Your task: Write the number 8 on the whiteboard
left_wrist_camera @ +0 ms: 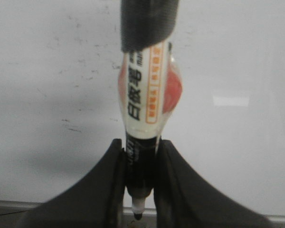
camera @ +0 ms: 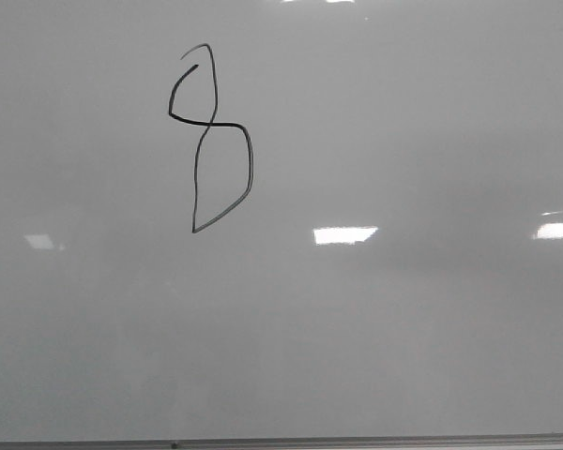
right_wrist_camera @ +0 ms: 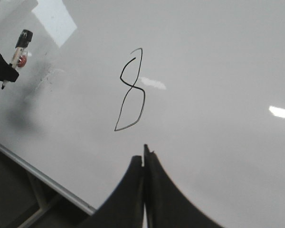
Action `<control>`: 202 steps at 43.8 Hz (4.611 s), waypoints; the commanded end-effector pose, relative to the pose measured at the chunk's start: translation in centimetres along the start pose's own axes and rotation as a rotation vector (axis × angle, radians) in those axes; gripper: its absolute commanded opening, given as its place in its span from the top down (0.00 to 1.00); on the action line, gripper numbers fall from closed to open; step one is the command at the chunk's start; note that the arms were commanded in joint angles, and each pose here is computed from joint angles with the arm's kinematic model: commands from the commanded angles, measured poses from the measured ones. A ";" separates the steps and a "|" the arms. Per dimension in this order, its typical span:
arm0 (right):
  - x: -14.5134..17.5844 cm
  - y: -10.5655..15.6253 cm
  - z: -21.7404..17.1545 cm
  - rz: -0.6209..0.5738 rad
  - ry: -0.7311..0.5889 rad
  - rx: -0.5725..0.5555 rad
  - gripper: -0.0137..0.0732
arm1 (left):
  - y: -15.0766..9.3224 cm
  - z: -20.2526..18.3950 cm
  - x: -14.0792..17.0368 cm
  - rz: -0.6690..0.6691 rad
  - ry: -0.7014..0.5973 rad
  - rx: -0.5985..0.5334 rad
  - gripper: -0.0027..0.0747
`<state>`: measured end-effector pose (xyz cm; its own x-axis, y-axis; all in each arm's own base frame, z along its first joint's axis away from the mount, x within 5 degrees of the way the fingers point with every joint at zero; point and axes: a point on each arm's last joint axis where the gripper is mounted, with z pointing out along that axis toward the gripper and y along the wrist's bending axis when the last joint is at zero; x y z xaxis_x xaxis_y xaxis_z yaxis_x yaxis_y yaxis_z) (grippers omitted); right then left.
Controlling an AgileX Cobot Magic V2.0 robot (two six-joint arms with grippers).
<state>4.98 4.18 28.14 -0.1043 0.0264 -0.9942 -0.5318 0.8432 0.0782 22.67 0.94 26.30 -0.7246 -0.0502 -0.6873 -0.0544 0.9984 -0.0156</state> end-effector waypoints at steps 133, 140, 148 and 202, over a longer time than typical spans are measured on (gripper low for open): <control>-0.7 -0.3 -0.9 0.019 -0.128 0.063 0.93 | 0.1 -12.9 5.1 -0.044 -0.769 0.034 0.99; -0.7 -0.3 -0.9 0.019 -0.128 0.063 0.93 | 0.1 -12.9 5.1 -0.044 -0.769 0.034 0.99; -0.7 -0.3 -0.9 0.019 -0.128 0.063 0.93 | 0.1 -12.9 5.1 -0.044 -0.769 0.034 0.99; -0.7 -0.3 -0.9 0.019 -0.127 0.062 0.93 | 0.1 -7.1 16.8 -0.030 -0.807 0.059 0.99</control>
<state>4.35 3.72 27.79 -0.0450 0.0637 -0.9970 -0.5090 0.8572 0.0778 5.58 0.08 19.37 -0.1039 -0.0511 -0.9933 -0.0237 0.9985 -0.0489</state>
